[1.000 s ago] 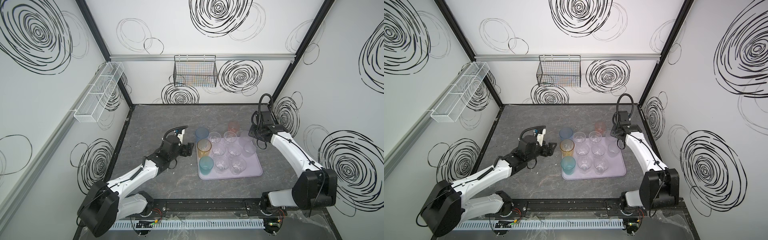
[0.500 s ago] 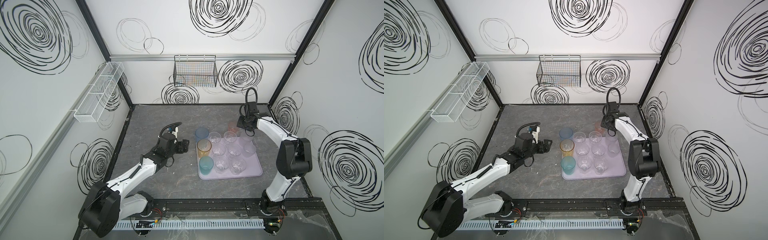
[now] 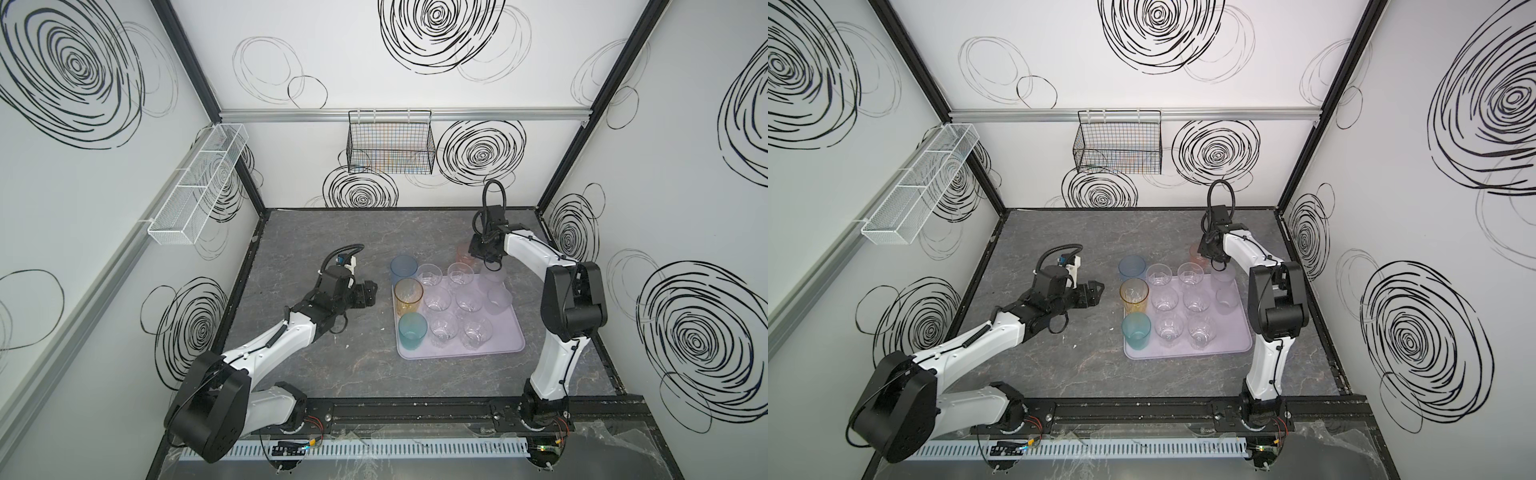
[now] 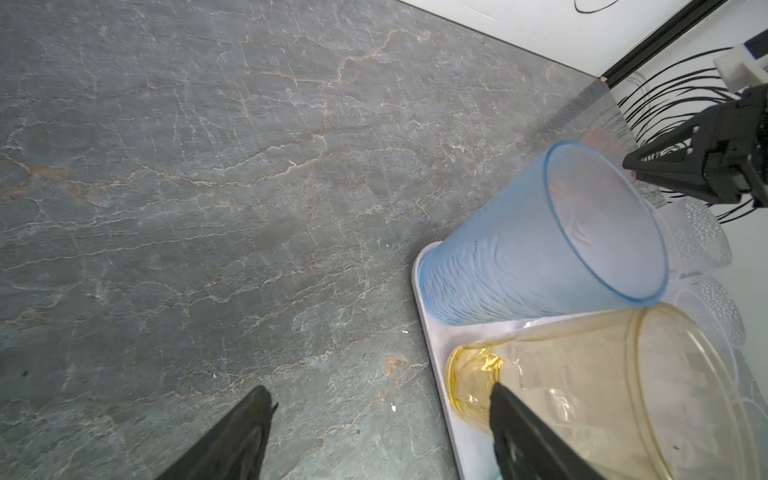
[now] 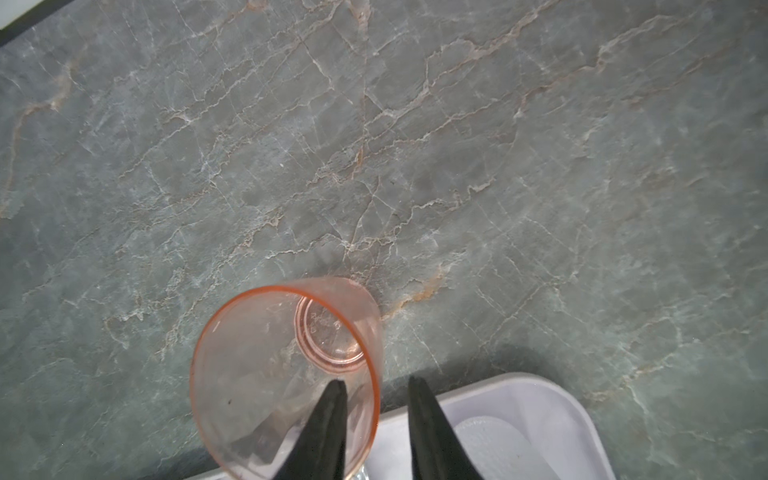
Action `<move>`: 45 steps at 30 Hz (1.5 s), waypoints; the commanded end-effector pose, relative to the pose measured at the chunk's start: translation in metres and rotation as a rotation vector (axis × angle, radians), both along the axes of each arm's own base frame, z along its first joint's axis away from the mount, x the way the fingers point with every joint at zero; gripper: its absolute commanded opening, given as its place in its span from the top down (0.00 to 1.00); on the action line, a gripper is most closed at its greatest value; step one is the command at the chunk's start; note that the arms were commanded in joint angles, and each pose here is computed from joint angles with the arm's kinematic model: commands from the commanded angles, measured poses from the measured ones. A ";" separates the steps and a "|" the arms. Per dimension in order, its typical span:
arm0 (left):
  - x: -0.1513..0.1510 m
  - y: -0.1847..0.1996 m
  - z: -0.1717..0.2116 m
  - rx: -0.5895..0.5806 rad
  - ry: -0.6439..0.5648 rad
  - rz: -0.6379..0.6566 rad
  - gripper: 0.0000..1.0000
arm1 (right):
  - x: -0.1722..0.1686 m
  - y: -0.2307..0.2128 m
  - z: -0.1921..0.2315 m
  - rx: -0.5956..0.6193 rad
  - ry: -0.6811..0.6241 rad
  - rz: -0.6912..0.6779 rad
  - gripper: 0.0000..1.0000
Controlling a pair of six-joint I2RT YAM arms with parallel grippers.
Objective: Place the glasses into the tray
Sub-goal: 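Move the right gripper to the pink glass and grasp it, then carry the pink glass to the tray's near corner and lower it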
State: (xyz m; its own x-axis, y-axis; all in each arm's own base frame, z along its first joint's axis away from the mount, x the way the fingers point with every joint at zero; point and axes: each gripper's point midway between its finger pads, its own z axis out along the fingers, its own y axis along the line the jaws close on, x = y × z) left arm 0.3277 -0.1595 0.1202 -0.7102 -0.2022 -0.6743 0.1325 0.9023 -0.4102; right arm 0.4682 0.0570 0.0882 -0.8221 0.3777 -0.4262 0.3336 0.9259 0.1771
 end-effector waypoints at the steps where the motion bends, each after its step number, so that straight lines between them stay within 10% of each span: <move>1: 0.008 -0.001 0.008 -0.023 -0.033 0.000 0.15 | 0.010 0.003 -0.001 0.003 -0.013 0.006 0.76; 24: 0.009 -0.012 0.065 0.011 -0.156 -0.008 0.16 | -0.005 0.041 0.110 0.032 -0.191 0.100 0.96; 45: -0.070 -0.157 0.096 -0.010 -0.275 -0.311 0.15 | -0.190 0.030 0.119 0.025 -0.100 0.137 0.99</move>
